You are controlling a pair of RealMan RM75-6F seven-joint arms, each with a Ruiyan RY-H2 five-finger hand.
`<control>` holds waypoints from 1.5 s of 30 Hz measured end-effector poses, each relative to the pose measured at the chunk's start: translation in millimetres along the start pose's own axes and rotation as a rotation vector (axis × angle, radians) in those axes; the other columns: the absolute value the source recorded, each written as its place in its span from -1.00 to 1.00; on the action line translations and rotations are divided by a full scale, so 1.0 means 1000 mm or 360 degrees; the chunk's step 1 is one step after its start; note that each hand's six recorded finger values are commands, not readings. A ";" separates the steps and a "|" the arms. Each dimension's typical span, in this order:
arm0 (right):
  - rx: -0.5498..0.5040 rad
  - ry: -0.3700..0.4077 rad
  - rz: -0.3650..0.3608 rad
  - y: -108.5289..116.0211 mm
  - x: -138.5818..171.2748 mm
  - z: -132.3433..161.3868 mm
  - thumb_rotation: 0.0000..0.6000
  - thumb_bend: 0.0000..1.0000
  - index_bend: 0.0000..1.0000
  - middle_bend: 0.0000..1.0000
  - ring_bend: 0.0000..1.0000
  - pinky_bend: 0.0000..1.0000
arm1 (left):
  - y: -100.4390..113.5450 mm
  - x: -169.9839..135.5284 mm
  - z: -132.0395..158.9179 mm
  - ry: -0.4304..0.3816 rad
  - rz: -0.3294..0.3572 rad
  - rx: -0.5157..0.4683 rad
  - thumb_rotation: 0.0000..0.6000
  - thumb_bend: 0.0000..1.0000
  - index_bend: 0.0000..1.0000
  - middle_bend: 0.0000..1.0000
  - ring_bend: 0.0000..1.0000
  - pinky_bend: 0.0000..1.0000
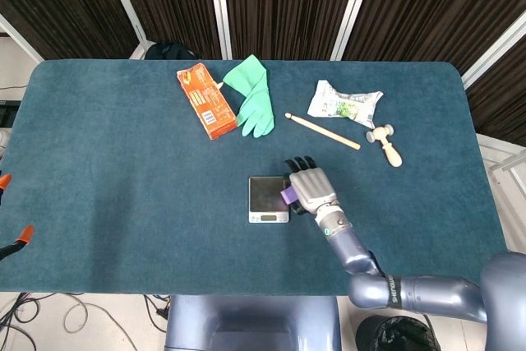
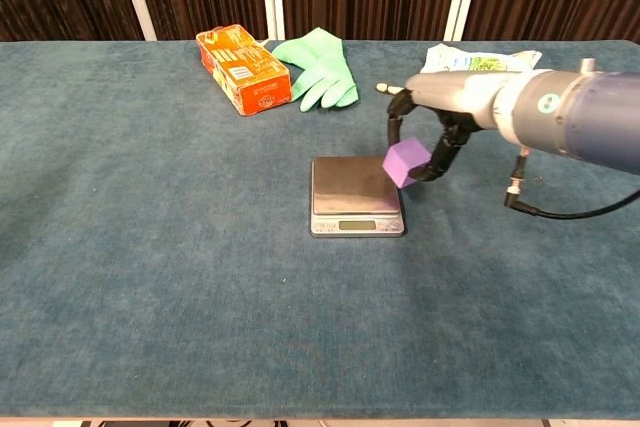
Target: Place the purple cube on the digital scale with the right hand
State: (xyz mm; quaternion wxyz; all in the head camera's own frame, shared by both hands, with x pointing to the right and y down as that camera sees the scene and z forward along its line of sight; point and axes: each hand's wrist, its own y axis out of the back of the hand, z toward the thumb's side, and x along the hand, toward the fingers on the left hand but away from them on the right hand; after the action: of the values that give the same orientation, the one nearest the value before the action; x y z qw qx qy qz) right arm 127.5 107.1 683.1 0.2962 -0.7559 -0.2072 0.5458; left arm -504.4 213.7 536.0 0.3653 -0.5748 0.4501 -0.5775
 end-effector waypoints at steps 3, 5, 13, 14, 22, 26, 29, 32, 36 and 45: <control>0.0002 0.0029 0.0014 -0.002 -0.007 0.016 1.00 -0.16 0.06 -0.75 -0.89 -1.00 | 0.000 0.000 0.000 0.0000 0.0001 0.0002 1.00 -0.50 -0.98 -0.99 -1.00 -0.73; 0.0008 0.0045 0.0018 -0.003 -0.010 0.025 1.00 -0.16 0.06 -0.75 -0.89 -1.00 | 0.000 0.000 0.000 0.0000 0.0000 0.0002 1.00 -0.50 -0.98 -0.99 -1.00 -0.73; 0.0036 0.0079 0.0004 -0.007 -0.023 0.048 1.00 -0.16 -0.10 -0.77 -0.90 -1.00 | 0.000 0.001 0.000 -0.0002 -0.0006 -0.0005 1.00 -0.50 -0.98 -0.99 -1.00 -0.73; 0.0041 0.0078 0.0000 -0.007 -0.024 0.050 1.00 -0.16 -0.13 -0.77 -0.91 -1.00 | 0.000 0.001 0.000 -0.0001 -0.0009 -0.0007 1.00 -0.50 -0.98 -0.99 -1.00 -0.73; 0.0083 0.0042 0.0026 -0.008 -0.025 0.046 1.00 -0.16 -0.64 -0.94 -1.00 -1.00 | 0.000 0.001 -0.001 -0.0002 -0.0021 -0.0012 1.00 -0.50 -0.98 -0.99 -1.00 -0.73; 0.0110 0.0024 0.0090 -0.012 -0.023 0.043 1.00 -0.36 -0.99 -1.00 -1.00 -1.00 | 0.000 0.001 -0.001 0.0002 -0.0023 -0.0009 1.00 -0.50 -0.98 -0.99 -1.00 -0.73; 0.0127 0.0000 0.0149 -0.015 -0.021 0.041 1.00 -0.48 -1.00 -1.00 -1.00 -1.00 | 0.000 0.001 -0.001 0.0003 -0.0022 -0.0012 1.00 -0.50 -0.98 -0.99 -1.00 -0.73; 0.0123 -0.0026 0.0152 -0.011 -0.019 0.036 1.00 -0.48 -1.00 -1.00 -1.00 -1.00 | 0.000 0.001 -0.001 0.0002 -0.0024 -0.0014 1.00 -0.50 -0.98 -0.99 -1.00 -0.73; 0.0060 -0.0026 0.0020 0.017 -0.008 0.023 1.00 -0.49 -1.00 -1.00 -1.00 -1.00 | -0.001 0.001 -0.002 0.0007 -0.0023 0.0000 1.00 -0.50 -0.97 -0.99 -1.00 -0.73; -0.0017 0.0016 -0.0404 0.083 0.072 -0.048 1.00 -0.49 -1.00 -1.00 -1.00 -1.00 | 0.001 -0.001 0.000 0.0031 0.0002 0.0024 1.00 -0.50 -0.98 -0.99 -1.00 -0.73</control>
State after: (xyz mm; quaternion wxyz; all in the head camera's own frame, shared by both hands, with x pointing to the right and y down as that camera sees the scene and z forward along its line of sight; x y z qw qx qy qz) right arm 195.4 81.4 587.5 0.3598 -0.7278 -0.3028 0.4991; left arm -504.8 214.7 535.1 0.3656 -0.5661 0.4498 -0.5861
